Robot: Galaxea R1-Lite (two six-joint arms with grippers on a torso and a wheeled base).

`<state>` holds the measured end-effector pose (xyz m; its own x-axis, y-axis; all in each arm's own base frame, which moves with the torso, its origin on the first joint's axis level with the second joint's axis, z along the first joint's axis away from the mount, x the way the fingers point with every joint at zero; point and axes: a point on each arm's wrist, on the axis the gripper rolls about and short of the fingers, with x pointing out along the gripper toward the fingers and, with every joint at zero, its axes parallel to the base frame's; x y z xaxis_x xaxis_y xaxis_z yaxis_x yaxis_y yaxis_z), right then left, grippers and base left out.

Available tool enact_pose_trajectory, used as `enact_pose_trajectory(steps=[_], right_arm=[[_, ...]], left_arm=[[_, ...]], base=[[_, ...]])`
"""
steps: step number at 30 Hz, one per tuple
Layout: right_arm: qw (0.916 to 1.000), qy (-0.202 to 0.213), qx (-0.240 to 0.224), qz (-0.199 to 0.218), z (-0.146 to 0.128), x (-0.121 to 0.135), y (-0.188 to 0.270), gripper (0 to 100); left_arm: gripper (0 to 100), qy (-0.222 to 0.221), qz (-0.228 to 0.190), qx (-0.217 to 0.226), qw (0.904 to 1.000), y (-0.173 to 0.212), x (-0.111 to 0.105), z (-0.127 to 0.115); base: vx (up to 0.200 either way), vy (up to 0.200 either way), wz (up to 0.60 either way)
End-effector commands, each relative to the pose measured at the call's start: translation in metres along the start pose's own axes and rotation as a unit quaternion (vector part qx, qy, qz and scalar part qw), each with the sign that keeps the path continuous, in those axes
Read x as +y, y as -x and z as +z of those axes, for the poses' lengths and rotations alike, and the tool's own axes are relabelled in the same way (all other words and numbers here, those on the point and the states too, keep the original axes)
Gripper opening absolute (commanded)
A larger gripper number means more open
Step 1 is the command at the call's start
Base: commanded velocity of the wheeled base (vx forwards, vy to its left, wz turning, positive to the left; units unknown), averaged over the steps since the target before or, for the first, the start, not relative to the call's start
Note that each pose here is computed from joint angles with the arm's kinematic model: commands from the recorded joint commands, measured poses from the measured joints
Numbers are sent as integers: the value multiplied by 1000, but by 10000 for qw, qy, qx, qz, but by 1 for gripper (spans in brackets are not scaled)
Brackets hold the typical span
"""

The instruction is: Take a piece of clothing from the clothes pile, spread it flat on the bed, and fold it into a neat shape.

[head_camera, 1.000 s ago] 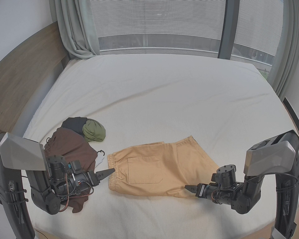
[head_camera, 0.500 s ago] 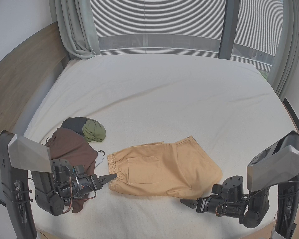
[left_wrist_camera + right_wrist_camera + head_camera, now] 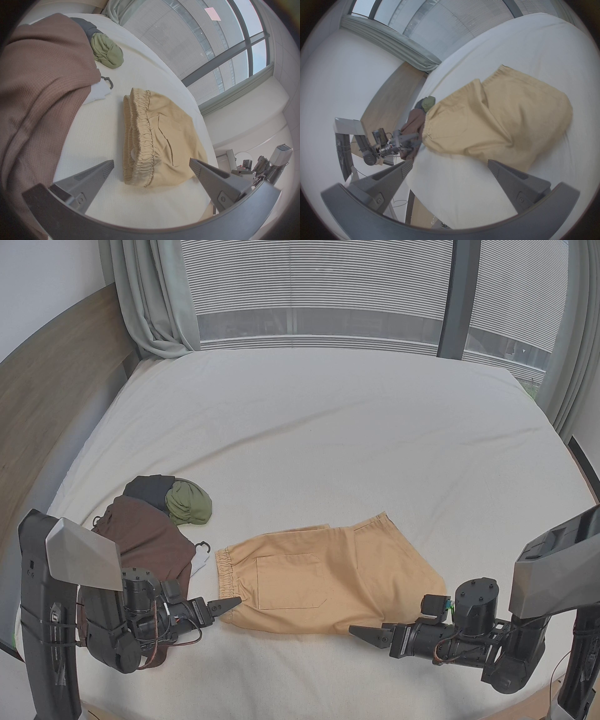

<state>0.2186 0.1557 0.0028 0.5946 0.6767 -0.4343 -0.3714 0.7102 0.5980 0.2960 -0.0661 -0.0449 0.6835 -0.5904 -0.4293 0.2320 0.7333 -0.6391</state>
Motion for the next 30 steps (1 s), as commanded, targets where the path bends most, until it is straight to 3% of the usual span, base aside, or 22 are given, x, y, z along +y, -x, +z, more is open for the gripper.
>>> enact_pose_trajectory(steps=[1,10,19,24,25,30], right_arm=[[9994,68,-279,203,13,9,2,100],[9980,83,-553,287,26,12,12,100],[9980,57,-565,292,28,10,13,100],[9981,38,-565,258,28,8,13,100],[9981,38,-565,258,28,8,13,100],[9980,41,-577,267,29,8,12,100]], left_arm=[[100,38,30,108,9999,-10,7,-7],[100,-31,-98,113,9999,-35,11,-12],[100,152,-188,-413,9989,-61,10,6],[100,143,-210,-401,9989,-64,6,4],[0,143,-210,-401,9989,-64,6,4],[0,185,-152,-424,9988,-64,6,3]], base=[[0,0,0],[0,0,0],[0,0,0],[0,0,0],[0,0,0],[0,0,0]])
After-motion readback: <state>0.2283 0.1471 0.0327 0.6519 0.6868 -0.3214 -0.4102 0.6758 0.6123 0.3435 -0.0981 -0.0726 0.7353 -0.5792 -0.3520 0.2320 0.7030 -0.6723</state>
